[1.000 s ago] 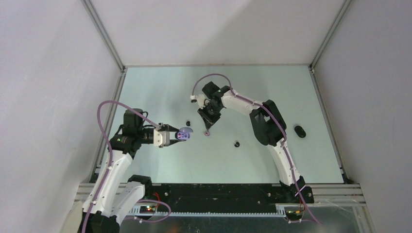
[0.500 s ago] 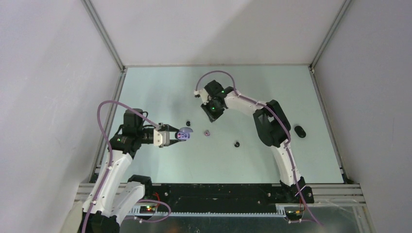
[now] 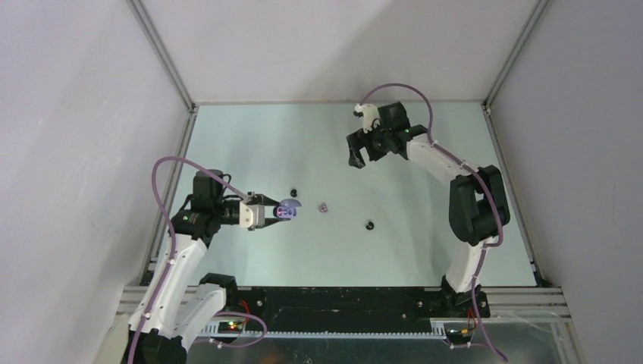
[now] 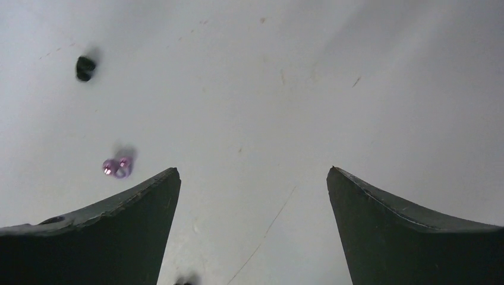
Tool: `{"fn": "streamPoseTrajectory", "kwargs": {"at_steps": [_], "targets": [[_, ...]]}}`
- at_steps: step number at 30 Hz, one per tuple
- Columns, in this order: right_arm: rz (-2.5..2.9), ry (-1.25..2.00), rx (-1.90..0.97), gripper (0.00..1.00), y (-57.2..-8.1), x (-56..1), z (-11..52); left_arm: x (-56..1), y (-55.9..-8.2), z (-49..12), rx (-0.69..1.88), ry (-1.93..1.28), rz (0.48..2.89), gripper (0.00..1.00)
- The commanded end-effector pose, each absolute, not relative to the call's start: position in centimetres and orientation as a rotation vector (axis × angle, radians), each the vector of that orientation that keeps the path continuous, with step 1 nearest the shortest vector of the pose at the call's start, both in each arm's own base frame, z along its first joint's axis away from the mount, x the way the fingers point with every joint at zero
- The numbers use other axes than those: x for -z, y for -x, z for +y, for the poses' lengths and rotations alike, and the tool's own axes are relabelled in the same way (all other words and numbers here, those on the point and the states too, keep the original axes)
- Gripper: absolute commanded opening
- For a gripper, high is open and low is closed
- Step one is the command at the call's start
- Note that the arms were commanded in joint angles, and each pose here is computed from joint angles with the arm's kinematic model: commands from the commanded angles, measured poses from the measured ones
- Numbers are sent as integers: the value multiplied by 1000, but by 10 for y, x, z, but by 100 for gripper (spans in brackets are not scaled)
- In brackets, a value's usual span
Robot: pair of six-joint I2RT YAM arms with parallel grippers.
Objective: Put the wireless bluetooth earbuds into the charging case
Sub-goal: Pick up the earbud from the center of the board.
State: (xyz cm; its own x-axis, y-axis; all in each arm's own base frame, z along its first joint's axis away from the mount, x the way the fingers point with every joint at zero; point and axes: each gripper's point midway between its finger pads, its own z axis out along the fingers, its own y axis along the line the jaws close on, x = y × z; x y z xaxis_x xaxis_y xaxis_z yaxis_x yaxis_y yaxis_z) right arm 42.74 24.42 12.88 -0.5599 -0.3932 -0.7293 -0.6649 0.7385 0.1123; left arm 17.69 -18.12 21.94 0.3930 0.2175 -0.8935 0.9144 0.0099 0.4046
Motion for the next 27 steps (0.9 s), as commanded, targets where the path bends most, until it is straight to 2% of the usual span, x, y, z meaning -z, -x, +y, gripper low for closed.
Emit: {"fn": "streamPoseTrajectory", "kwargs": {"at_steps": [1,10,18,27], "targets": [[2199,928,-781,99,-369,-141,269,-233,-175,-183,738,-1493,989,0],[2121,1256,-468,99,-308,-103,313,-234,-174,-182,722,-1493,988,0],[2128,1290,-178,95,-313,-67,321,-237,-172,-181,716,-1491,979,0],[2133,1328,-141,94,-311,-44,327,-237,-172,-181,715,-1490,974,0]]}}
